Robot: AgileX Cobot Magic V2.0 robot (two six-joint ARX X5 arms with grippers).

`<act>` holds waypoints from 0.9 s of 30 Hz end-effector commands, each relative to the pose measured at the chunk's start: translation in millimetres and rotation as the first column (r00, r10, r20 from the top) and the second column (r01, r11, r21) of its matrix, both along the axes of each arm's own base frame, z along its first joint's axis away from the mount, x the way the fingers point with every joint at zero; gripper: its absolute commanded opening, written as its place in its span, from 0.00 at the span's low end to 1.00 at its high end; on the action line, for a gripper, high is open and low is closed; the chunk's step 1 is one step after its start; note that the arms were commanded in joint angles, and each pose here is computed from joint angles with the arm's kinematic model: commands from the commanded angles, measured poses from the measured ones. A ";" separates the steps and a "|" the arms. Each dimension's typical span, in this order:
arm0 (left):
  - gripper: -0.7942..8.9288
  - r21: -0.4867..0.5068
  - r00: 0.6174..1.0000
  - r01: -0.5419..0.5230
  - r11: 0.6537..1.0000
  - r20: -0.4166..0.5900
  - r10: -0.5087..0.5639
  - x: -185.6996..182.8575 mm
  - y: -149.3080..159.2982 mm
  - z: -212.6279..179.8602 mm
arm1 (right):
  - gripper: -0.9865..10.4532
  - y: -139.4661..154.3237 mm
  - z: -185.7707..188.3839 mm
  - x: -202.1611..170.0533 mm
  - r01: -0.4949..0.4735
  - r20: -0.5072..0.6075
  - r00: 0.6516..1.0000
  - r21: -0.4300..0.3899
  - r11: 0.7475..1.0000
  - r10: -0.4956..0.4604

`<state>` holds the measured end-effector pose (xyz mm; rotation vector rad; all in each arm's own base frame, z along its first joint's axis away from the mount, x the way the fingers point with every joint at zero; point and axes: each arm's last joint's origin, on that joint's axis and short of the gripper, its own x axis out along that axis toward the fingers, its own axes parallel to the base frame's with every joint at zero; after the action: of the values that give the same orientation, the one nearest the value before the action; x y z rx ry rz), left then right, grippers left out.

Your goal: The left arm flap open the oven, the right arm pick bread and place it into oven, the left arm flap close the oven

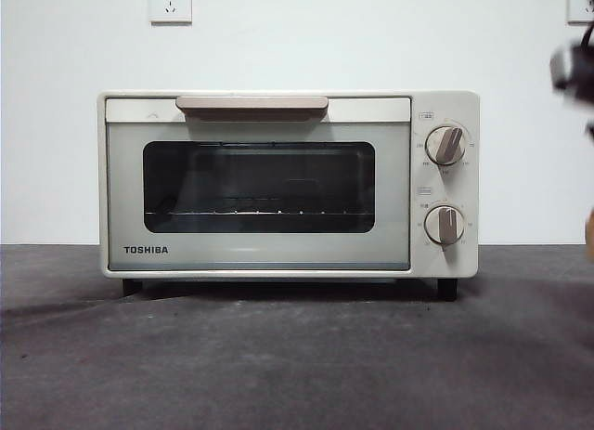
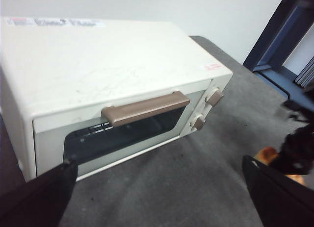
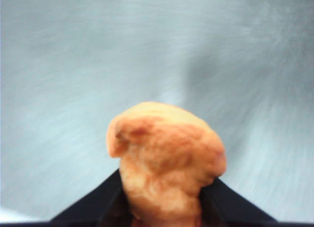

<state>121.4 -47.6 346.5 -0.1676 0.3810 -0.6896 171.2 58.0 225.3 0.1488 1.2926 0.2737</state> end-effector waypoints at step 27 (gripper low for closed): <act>0.09 0.128 0.954 0.154 0.980 -0.278 -0.114 104.5 -59.0 21.5 | 0.20 -24.3 83.4 -102.8 -0.214 0.569 0.822 0.349 0.913 -0.025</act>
<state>220.8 -102.9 363.1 -0.1292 0.7352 -0.7536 69.4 33.3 303.2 0.3117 0.6526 0.6066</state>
